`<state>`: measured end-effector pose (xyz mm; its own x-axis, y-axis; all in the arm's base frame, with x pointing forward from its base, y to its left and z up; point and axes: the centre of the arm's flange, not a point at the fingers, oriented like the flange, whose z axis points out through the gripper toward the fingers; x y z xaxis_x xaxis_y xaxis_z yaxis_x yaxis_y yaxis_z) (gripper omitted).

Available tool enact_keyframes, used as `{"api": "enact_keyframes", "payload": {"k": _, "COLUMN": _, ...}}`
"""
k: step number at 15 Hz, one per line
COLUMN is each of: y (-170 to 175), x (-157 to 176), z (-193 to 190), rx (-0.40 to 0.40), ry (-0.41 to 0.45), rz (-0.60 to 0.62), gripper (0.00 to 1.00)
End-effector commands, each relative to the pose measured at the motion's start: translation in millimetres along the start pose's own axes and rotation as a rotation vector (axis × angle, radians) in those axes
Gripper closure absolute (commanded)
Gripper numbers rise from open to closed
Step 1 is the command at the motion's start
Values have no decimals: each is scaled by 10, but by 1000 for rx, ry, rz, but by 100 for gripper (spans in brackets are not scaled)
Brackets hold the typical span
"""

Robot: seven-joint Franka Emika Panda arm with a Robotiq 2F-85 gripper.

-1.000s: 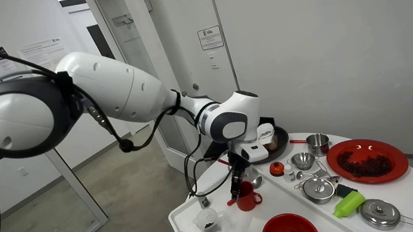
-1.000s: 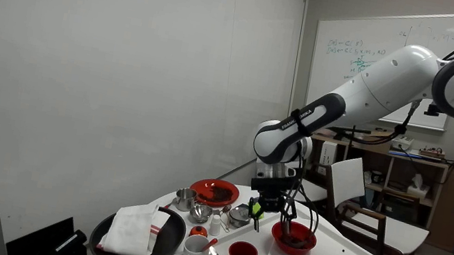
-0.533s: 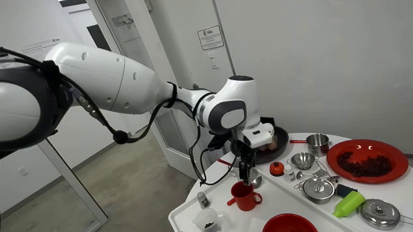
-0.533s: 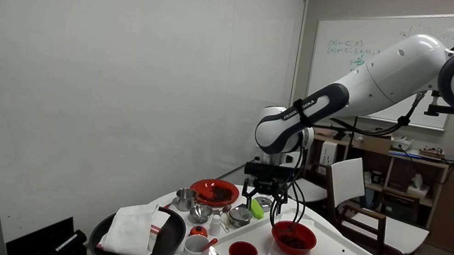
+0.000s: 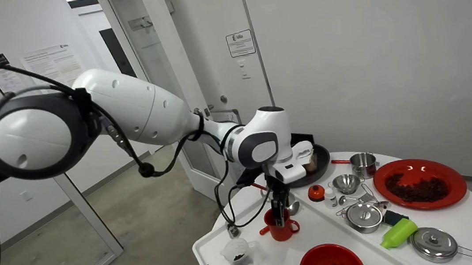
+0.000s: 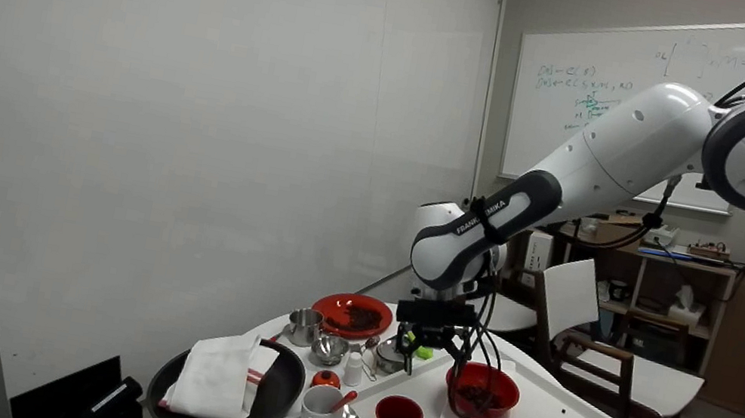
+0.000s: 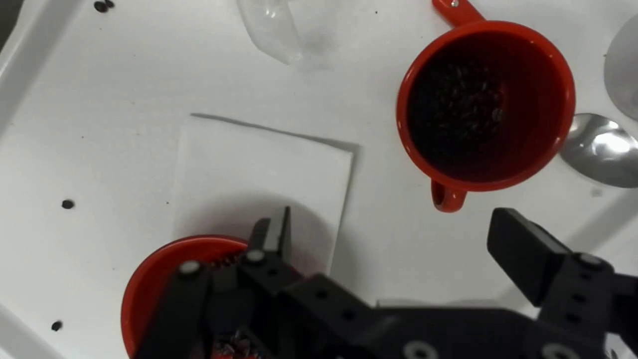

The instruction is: Pour some of the contents from the jug into the red bowl, pour the contents in the red cup into the red bowl then pour some of the contents from the jug into the red bowl

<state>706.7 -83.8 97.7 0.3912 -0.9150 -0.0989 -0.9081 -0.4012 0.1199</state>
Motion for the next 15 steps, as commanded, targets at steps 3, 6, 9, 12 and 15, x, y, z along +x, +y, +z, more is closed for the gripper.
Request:
{"api": "enact_keyframes", "payload": {"k": 3, "y": -211, "x": 149, "z": 198, "rx": 10, "ry": 98, "rz": 99, "gripper": 0}}
{"api": "enact_keyframes", "payload": {"k": 6, "y": -310, "x": 214, "z": 177, "rx": 38, "ry": 137, "rz": 152, "gripper": 0}}
{"api": "enact_keyframes", "payload": {"k": 9, "y": -388, "x": 221, "z": 178, "rx": 38, "ry": 140, "rz": 186, "gripper": 0}}
{"api": "enact_keyframes", "payload": {"k": 12, "y": -231, "x": 120, "z": 166, "rx": 27, "ry": 81, "rz": 159, "gripper": 0}}
{"api": "enact_keyframes", "payload": {"k": 15, "y": -248, "x": 132, "z": 202, "rx": 17, "ry": 71, "rz": 165, "gripper": 0}}
